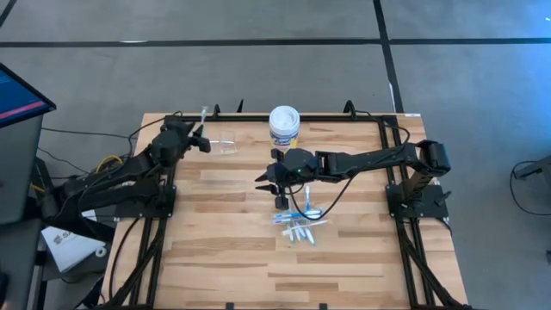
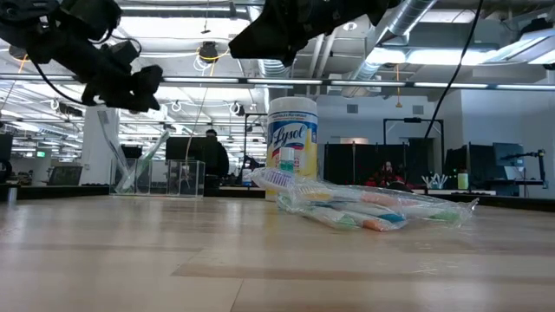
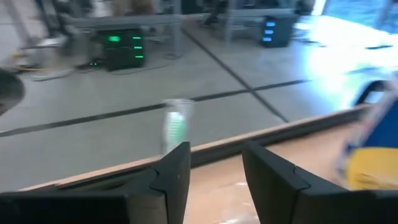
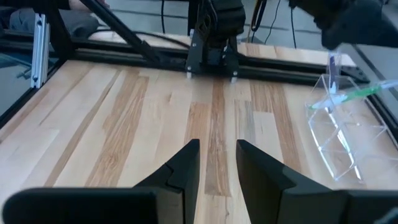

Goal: Pick & Place toothbrushing station
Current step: Put the violet toothbrush into the transparent organizer

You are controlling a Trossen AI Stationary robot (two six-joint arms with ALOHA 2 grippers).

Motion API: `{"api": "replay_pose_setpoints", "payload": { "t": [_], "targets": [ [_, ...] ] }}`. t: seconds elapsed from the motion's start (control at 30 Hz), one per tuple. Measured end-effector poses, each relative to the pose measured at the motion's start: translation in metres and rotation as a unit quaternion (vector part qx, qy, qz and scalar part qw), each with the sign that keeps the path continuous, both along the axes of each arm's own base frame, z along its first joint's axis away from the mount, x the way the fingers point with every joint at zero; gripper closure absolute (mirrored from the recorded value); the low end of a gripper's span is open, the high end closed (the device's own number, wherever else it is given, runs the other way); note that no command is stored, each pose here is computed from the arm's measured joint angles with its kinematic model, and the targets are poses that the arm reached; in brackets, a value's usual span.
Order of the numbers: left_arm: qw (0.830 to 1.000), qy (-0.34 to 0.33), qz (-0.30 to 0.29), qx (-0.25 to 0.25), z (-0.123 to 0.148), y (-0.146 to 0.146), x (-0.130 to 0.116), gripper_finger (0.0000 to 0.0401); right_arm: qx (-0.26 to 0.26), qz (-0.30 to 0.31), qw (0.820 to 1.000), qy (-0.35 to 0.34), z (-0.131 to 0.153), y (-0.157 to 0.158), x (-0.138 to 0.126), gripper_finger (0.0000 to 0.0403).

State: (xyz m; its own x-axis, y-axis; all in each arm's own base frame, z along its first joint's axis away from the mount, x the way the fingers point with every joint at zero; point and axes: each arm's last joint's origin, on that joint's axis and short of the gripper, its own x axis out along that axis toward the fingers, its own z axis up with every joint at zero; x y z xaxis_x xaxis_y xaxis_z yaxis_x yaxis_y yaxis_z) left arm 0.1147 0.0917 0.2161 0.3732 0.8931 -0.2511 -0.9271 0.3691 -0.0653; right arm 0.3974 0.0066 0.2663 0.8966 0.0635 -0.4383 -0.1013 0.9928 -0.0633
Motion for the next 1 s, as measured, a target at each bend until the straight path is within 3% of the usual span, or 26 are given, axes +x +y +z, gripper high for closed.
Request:
{"api": "replay_pose_setpoints", "payload": {
  "t": [0.23,0.6,1.0],
  "targets": [
    [0.988,-0.024,-0.148,-0.031,0.0,-0.014,0.012,0.0271,0.0,0.0,0.999,0.037,-0.006,0.0,-0.003,0.0308],
    [0.934,-0.073,-0.35,-0.027,0.009,-0.063,0.035,0.0284,0.016,-0.005,0.991,0.132,-0.021,0.006,-0.014,0.0307],
    [0.877,-0.076,-0.474,-0.031,0.005,-0.111,0.053,0.029,0.013,0.022,0.978,0.207,-0.031,0.03,-0.026,0.0308]
  ]
}}
